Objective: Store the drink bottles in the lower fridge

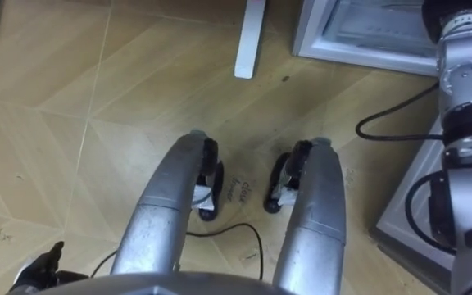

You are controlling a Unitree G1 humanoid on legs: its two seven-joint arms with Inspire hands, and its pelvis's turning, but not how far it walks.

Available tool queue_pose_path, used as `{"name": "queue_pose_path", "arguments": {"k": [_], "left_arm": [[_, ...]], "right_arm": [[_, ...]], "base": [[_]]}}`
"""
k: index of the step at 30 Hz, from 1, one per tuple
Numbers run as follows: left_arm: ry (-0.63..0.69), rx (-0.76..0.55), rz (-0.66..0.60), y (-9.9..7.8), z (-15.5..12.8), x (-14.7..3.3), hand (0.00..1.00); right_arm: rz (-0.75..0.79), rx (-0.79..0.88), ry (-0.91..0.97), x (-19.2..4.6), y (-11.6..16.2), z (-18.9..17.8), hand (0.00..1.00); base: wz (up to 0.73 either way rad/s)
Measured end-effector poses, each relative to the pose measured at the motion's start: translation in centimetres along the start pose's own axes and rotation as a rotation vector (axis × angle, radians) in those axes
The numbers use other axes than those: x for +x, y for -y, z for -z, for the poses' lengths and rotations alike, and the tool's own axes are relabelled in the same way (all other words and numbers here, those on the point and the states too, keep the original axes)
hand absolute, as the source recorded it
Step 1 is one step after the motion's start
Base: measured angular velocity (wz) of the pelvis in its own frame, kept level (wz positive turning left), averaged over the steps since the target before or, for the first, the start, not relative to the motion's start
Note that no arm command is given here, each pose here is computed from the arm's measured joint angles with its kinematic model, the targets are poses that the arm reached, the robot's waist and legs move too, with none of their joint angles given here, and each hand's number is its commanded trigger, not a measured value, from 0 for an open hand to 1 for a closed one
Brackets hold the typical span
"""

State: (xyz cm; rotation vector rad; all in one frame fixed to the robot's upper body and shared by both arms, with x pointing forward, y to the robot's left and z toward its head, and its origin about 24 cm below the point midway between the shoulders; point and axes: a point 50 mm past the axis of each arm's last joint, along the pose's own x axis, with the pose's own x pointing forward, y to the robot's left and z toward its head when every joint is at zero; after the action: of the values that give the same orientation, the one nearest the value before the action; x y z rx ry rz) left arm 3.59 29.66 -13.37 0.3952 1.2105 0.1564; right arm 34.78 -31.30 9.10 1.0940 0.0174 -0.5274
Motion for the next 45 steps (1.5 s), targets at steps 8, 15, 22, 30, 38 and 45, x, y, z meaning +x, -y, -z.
{"name": "queue_pose_path", "arguments": {"k": [8, 15, 22, 30, 38, 45], "left_arm": [[0.025, 0.071, 0.024, -0.4, -0.4, -0.3, 0.00], [-0.022, 0.070, 0.050, -0.2, 0.2, -0.3, 0.00], [-0.087, 0.041, 0.049, -0.7, 1.2, 0.0, 0.00], [-0.066, -0.061, 0.018, -0.4, -0.3, 0.8, 0.00], [-0.116, -0.064, 0.069, 2.5, 0.3, 0.9, 0.00], [-0.129, -0.047, 0.072, 3.3, 0.9, 0.8, 0.00]], "right_arm": [[0.061, -0.055, 0.005, -0.1, 3.2, 0.2, 0.00], [0.111, -0.243, -0.064, -1.6, 9.9, 0.4, 0.00], [0.245, -0.441, -0.216, -5.1, 17.7, 0.2, 0.00], [0.449, -0.359, -0.273, -9.9, 24.1, 0.4, 0.00], [0.632, -0.504, -0.614, -18.9, 31.1, 4.5, 0.00], [0.549, -0.775, -0.939, -20.8, 31.6, 8.0, 0.00]], "base": [[0.01], [0.03], [0.00], [-0.09], [0.02], [-0.08]]}}
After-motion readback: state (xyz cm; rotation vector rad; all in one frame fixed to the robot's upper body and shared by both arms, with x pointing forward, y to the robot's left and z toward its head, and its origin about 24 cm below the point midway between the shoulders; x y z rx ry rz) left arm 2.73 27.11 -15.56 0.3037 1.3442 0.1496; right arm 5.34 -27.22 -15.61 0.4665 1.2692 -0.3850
